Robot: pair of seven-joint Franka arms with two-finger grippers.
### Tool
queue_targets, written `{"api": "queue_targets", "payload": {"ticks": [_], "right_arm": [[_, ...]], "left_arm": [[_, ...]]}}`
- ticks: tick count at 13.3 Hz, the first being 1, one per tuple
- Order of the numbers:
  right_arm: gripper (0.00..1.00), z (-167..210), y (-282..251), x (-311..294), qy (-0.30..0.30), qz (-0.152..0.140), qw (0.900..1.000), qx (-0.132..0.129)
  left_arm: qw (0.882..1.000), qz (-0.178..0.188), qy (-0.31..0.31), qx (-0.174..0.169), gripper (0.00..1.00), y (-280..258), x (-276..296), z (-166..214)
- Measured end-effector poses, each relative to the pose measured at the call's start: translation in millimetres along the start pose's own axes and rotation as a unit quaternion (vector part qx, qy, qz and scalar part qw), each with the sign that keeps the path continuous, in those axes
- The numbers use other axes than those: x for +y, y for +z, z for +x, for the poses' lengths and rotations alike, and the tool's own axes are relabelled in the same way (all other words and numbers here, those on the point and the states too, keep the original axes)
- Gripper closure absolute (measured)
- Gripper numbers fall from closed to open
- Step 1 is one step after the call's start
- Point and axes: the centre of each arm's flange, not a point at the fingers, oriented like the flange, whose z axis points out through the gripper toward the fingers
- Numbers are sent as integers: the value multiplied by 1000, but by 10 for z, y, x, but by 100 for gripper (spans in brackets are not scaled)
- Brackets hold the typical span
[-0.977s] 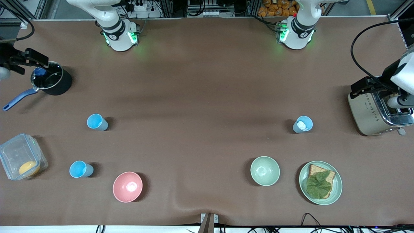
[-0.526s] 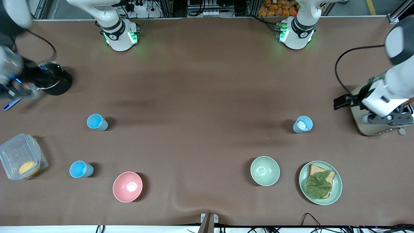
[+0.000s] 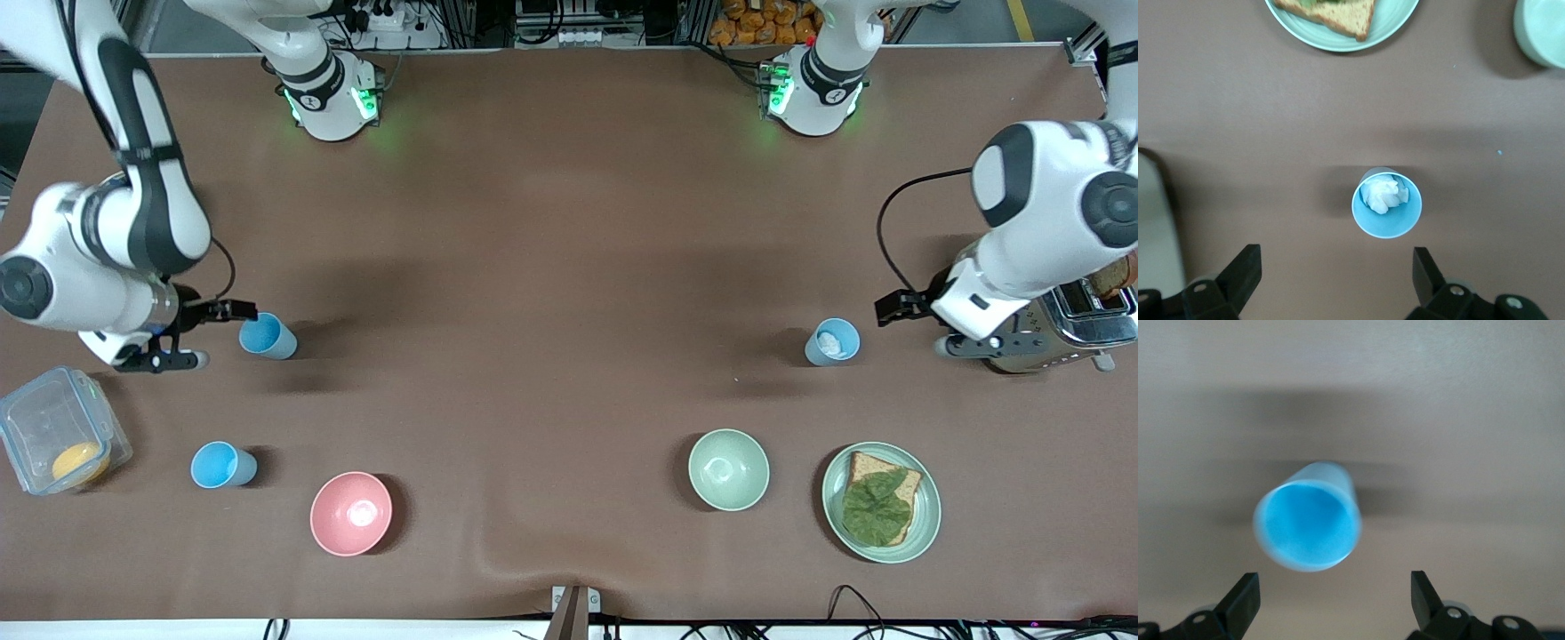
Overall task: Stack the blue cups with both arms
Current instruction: 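Close the right gripper and the left gripper around the blue cups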
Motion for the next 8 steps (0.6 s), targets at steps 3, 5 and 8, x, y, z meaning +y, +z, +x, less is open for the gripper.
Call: {"api": "queue_targets", "payload": {"ticks": [3, 5, 8], "right_arm": [[0, 35, 409, 307, 5, 49, 999, -3], [0, 94, 476, 239, 8, 60, 998, 4], [32, 146, 524, 184, 4, 57, 998, 10]], "left_arm": [[1000, -2, 1, 9, 0, 477, 2, -151], [1000, -5, 1, 11, 0, 693, 3, -145], [1000, -8, 0, 13, 0, 962, -1, -99]]}}
